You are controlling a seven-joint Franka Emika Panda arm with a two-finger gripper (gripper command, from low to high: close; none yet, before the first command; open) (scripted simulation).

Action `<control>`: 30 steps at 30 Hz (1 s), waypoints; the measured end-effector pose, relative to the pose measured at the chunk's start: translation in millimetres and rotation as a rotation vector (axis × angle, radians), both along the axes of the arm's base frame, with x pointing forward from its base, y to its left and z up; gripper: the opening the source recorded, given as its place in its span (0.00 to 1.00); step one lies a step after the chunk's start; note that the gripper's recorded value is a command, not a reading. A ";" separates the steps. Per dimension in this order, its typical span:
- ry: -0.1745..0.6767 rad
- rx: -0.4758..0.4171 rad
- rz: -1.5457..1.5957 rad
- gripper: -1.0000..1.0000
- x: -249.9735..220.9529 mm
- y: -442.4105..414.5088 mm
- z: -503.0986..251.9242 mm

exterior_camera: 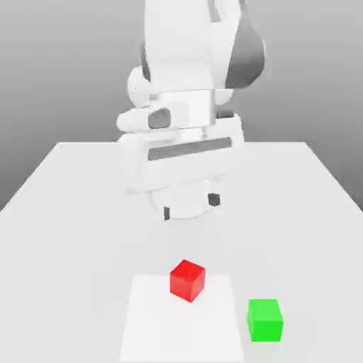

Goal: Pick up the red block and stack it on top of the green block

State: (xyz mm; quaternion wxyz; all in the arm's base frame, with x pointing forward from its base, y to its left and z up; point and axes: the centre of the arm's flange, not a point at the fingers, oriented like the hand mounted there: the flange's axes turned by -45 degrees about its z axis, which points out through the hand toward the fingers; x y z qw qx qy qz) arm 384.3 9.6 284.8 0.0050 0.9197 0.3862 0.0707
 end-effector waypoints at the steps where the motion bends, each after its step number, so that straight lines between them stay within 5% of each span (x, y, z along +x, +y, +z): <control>1: 0.042 -0.020 0.060 0.50 -12.3 0.9 -25.6; 4: 0.114 -0.053 0.172 0.50 -33.0 3.0 -78.9; 13: 0.127 -0.058 0.186 0.50 -38.5 2.0 -135.9; 14: 0.128 -0.058 0.186 0.00 -39.6 2.1 -140.3; 30: 0.126 -0.057 0.185 0.00 -36.3 1.1 -91.7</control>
